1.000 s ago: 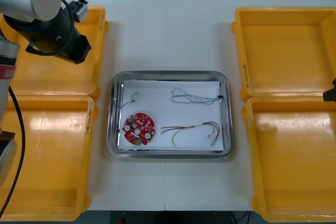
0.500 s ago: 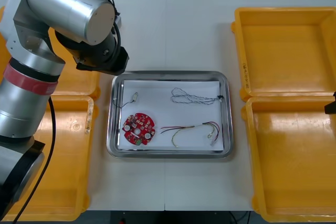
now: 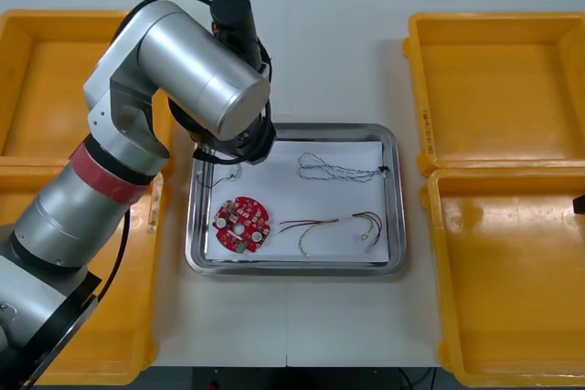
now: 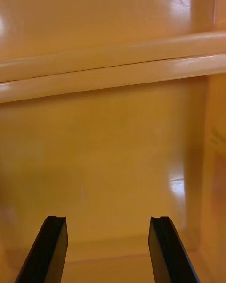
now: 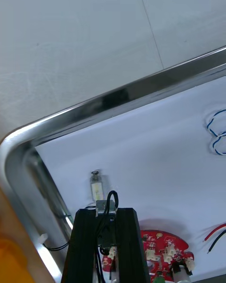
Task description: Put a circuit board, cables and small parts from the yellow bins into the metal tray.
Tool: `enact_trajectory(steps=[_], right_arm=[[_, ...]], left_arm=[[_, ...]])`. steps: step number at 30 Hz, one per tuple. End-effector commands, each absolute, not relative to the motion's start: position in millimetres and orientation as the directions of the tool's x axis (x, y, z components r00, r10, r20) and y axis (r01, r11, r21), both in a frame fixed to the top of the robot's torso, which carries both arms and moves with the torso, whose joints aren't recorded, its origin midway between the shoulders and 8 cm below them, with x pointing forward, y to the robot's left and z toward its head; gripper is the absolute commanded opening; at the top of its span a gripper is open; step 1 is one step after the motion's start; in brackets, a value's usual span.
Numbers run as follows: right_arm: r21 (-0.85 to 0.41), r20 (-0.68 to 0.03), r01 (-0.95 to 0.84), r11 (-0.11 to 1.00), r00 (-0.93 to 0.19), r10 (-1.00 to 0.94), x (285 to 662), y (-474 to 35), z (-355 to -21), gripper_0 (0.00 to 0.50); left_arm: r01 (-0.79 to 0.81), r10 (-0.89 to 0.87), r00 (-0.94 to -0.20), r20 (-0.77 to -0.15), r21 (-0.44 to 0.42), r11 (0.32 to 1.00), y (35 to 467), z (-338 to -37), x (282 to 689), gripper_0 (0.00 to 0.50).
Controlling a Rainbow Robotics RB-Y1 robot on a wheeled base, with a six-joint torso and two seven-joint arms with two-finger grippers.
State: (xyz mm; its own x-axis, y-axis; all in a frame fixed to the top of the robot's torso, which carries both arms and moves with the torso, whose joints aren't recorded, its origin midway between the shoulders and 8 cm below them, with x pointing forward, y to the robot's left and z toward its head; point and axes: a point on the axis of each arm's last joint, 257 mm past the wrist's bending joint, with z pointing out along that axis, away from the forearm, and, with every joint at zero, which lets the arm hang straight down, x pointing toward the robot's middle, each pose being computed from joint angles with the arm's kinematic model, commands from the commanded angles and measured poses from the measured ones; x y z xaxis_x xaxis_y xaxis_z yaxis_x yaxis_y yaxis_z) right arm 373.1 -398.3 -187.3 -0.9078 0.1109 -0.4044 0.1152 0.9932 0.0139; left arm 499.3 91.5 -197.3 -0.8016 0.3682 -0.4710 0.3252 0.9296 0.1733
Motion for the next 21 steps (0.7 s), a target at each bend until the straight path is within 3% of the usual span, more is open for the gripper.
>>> enact_trajectory(steps=[1,21], right_arm=[[0.018,-0.399,0.143,0.990,-0.906,0.138,370,-398,-194,0.500],[0.058,-0.401,0.137,0.989,-0.904,0.149,371,-387,-201,0.500]], left_arm=[[0.261,0.274,-0.829,-0.488,0.097,0.960,65,-213,493,0.000],[0.252,0.263,-0.834,-0.484,0.089,0.964,58,-250,505,0.000]])
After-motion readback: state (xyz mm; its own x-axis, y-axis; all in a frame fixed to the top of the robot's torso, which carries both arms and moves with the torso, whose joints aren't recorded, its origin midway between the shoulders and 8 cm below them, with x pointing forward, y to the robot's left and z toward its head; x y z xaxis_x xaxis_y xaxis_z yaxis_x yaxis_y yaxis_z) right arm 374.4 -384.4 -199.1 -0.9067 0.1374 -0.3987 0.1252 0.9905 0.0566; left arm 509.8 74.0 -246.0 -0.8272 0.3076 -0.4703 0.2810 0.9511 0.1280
